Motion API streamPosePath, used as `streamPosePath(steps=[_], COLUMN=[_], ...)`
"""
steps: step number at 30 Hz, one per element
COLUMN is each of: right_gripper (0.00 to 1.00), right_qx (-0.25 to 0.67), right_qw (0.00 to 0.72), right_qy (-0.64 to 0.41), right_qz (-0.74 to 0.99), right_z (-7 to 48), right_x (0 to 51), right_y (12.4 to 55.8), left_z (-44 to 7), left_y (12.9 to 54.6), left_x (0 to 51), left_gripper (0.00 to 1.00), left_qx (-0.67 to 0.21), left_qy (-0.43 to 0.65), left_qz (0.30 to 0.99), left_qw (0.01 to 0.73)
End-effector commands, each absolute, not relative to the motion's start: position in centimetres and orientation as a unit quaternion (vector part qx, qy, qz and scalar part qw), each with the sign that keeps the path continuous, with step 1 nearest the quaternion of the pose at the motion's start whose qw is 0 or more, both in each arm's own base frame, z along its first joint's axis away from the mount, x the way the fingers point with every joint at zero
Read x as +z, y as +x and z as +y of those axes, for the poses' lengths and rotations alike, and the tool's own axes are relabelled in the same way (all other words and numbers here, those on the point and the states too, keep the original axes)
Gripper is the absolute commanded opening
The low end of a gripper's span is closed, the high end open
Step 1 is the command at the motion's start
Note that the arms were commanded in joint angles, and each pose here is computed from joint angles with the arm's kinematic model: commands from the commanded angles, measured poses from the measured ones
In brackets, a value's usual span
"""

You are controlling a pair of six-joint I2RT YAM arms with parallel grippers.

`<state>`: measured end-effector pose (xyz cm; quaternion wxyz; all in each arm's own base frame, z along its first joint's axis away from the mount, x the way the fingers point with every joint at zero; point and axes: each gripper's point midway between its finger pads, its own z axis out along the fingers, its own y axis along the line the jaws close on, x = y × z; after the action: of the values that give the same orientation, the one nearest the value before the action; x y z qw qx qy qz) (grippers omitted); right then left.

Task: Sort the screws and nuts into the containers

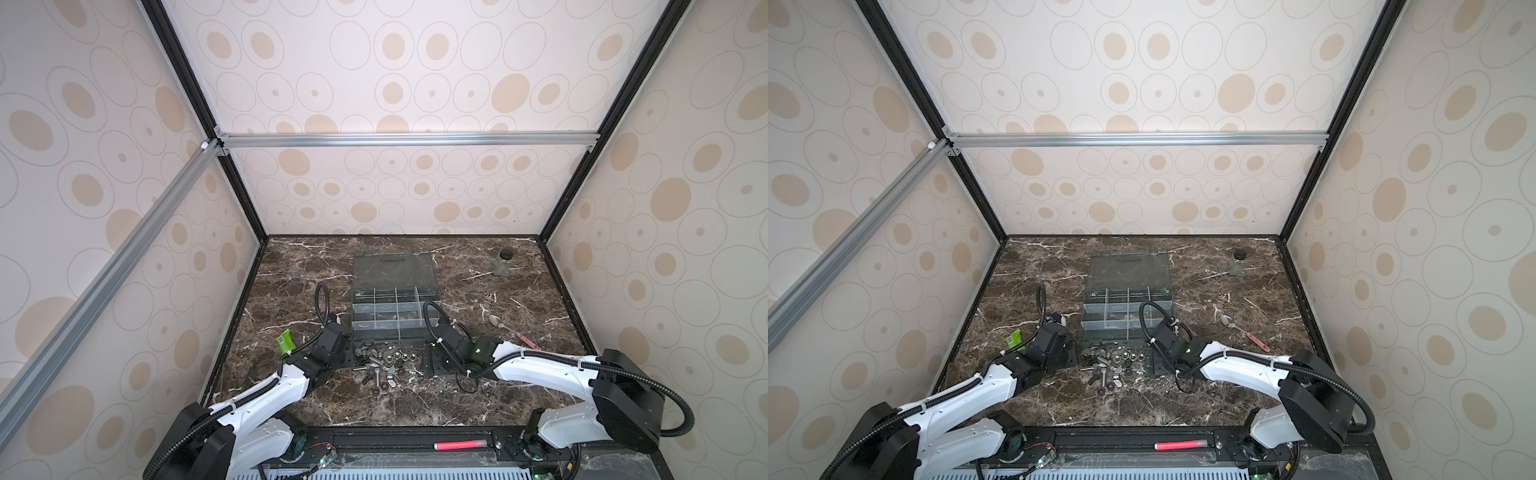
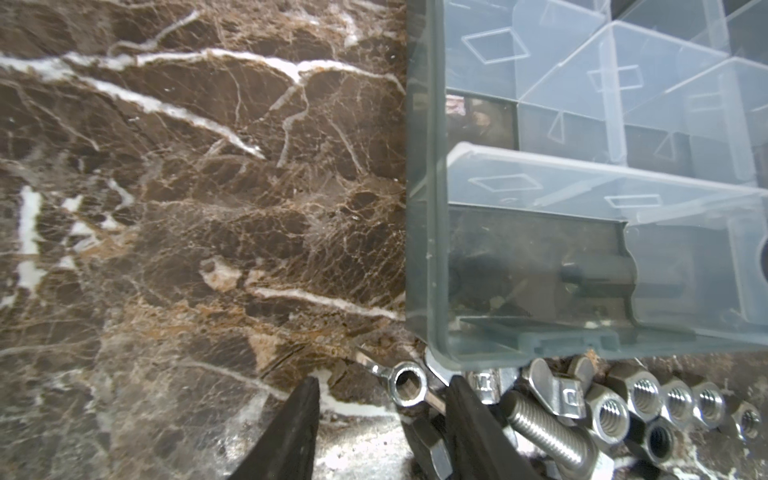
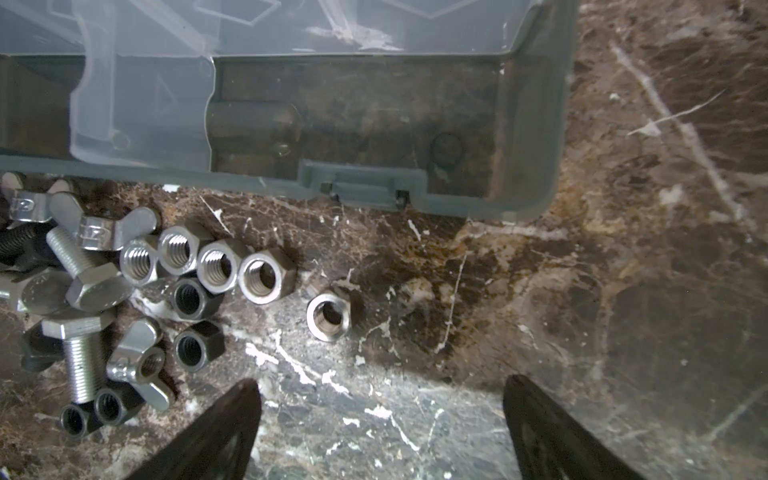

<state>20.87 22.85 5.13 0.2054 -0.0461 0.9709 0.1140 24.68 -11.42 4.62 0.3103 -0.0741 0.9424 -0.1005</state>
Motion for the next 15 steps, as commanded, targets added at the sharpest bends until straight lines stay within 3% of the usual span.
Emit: streamPosePath(steps=[1, 15], right_gripper=[0.95, 0.95], right_qx=[0.114, 0.113], right_qw=[0.206, 0.201], right_qy=[-0.039, -0.039], right_qz=[0.971, 0.972], right_z=[22.75, 22.78], right_x=[5.06, 4.89], right_y=[20.54, 20.43], left_z=[-11.40, -11.83], left_y=[25.35, 25.86], left_x=[5.06, 4.62], left_gripper=[0.47, 0.38], left_qx=[-0.095, -0.099], left_qy=[-0.088, -0.089], left_qz=[0.939, 0.938], left_qw=[0.320, 0.321])
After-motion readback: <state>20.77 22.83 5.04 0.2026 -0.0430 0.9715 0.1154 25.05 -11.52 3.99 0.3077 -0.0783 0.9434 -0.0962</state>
